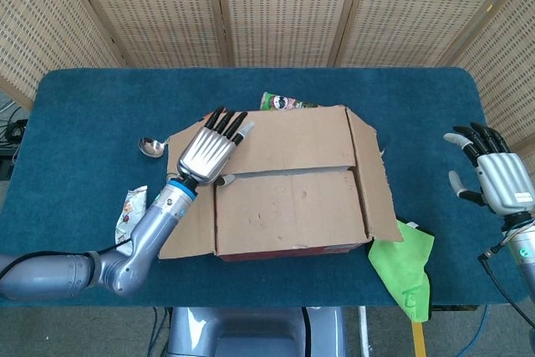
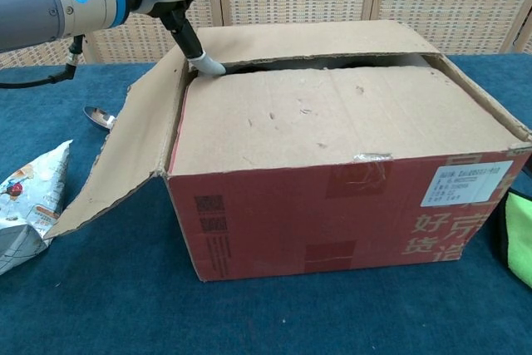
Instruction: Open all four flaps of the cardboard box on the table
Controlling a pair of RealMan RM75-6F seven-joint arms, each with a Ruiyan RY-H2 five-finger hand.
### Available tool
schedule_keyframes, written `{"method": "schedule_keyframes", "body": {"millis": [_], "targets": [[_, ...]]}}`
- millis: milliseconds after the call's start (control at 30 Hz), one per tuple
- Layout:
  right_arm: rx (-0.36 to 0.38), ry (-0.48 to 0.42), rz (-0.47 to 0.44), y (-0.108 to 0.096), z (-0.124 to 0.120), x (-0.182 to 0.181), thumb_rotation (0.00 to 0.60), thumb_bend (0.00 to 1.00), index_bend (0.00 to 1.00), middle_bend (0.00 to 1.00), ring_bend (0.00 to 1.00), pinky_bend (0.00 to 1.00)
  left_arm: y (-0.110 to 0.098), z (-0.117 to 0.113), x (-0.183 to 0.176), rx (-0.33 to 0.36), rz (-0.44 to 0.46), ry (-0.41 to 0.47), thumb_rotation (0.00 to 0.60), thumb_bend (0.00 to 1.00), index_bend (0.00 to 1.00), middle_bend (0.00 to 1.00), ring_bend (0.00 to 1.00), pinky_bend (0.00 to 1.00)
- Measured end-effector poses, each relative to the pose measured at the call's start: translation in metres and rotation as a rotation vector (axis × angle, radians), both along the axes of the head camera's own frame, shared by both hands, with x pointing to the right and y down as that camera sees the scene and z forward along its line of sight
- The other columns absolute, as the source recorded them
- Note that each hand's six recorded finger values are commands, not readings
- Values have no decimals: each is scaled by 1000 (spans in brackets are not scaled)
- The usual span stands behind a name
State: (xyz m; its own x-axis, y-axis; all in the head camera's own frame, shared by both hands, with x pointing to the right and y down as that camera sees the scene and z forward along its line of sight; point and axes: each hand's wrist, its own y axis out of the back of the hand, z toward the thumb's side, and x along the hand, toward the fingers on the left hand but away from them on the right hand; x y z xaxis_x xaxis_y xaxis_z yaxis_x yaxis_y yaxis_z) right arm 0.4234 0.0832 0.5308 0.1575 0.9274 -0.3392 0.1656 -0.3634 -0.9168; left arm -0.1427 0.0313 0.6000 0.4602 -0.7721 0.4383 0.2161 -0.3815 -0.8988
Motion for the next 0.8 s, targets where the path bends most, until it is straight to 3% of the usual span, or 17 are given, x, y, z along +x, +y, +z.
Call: {"method": "schedule_keyframes", "body": {"millis": [433, 800], "targets": [[5, 0, -2, 0, -2, 0, 600, 504, 184, 136, 0, 63, -17, -26, -8, 82, -41, 73, 489, 216, 0, 0, 0, 0], [-1, 1, -3, 0, -2, 0, 600, 504, 184, 136, 0, 63, -53, -53, -29, 169, -108, 94, 487, 215, 0, 0, 0, 0]]}}
